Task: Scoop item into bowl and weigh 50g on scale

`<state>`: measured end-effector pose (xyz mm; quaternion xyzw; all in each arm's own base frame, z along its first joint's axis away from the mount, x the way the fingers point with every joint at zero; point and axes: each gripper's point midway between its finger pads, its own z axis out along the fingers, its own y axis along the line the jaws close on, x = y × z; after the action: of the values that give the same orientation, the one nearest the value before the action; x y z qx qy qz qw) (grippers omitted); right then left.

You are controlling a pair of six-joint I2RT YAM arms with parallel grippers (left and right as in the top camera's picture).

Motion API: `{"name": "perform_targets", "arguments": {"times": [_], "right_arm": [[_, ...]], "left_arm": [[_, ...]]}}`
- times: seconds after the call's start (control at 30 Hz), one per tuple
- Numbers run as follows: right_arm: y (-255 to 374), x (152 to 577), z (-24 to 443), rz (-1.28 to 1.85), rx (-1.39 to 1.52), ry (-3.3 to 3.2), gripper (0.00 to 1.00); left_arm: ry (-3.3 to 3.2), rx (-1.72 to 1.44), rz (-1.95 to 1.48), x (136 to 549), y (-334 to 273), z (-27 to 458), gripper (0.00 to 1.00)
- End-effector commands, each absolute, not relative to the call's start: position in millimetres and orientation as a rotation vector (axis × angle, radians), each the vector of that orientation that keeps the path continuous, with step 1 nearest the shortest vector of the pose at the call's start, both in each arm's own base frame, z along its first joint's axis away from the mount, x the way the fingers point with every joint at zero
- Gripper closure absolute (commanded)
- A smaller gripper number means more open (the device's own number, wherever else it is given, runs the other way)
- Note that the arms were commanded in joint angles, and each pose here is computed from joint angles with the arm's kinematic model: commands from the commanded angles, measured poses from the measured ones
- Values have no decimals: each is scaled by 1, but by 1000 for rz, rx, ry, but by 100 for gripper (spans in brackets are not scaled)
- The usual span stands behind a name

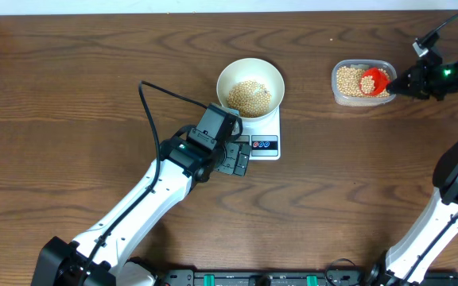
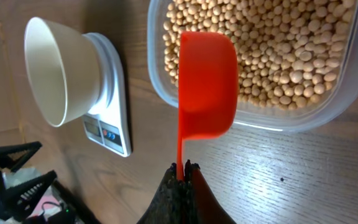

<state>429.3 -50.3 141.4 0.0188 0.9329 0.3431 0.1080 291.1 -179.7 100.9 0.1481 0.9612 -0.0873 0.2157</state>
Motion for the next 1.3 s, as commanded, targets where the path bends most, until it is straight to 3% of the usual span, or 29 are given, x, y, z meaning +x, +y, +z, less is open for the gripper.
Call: {"name": "perform_targets", "arguments": {"times": [0.0,1.27], "right_arm": [[-54,428,164,1035,19,2659,99],[-8,439,203,1358,-44,2417,99]], "left_arm": [[2660,410,-224,291,-176,101,0],[2660,410,-224,291,-176,101,0]]}}
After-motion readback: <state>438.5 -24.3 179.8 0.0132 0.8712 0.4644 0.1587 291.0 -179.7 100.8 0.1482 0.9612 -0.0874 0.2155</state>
